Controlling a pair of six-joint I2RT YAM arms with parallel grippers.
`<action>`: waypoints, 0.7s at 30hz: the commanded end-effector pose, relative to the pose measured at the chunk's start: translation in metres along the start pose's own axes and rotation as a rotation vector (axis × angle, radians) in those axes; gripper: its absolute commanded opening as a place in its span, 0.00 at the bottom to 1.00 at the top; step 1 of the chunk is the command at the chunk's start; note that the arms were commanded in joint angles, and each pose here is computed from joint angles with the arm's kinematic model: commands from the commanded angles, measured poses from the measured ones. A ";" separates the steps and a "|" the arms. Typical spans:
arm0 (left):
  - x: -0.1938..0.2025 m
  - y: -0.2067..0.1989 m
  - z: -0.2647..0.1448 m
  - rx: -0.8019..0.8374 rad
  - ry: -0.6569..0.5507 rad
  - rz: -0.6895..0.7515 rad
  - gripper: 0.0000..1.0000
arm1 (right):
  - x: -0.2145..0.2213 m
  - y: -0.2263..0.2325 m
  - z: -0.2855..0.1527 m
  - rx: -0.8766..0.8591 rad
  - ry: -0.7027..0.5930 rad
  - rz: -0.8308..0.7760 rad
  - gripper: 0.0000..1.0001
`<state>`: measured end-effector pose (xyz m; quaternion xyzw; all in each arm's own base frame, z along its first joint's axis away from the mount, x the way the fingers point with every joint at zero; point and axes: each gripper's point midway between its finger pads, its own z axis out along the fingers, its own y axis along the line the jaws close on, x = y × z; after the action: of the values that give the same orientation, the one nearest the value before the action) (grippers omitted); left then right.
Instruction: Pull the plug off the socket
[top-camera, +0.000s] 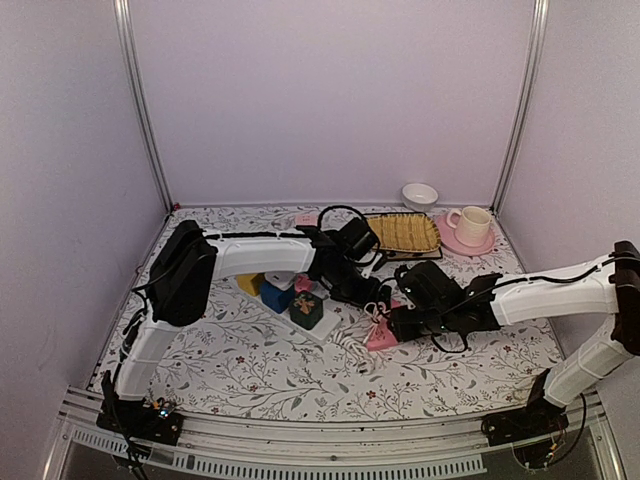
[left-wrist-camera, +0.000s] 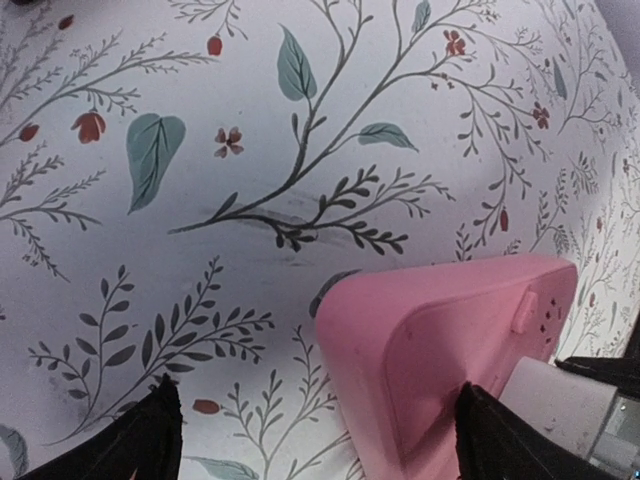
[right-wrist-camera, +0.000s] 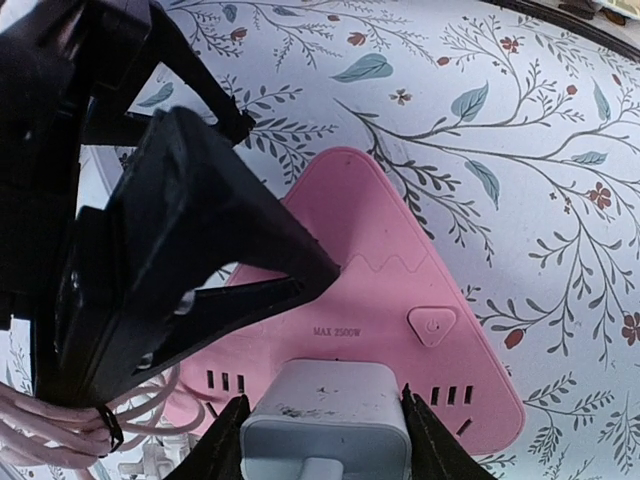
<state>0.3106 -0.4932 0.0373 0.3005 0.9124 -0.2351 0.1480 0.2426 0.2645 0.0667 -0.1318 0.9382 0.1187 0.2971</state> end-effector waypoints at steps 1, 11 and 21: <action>0.022 0.013 0.018 -0.079 0.073 0.014 0.95 | -0.022 0.019 -0.004 -0.036 -0.054 -0.002 0.36; 0.040 0.038 0.025 -0.192 0.124 0.013 0.95 | -0.051 0.025 -0.020 -0.034 -0.136 -0.003 0.32; 0.061 0.049 0.032 -0.229 0.170 0.017 0.95 | -0.067 0.028 -0.028 -0.031 -0.173 -0.007 0.32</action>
<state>0.3194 -0.4935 0.0389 0.2958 0.9152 -0.2161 0.1681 0.2504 0.2665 0.0784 -0.1459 0.9365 0.0924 0.3053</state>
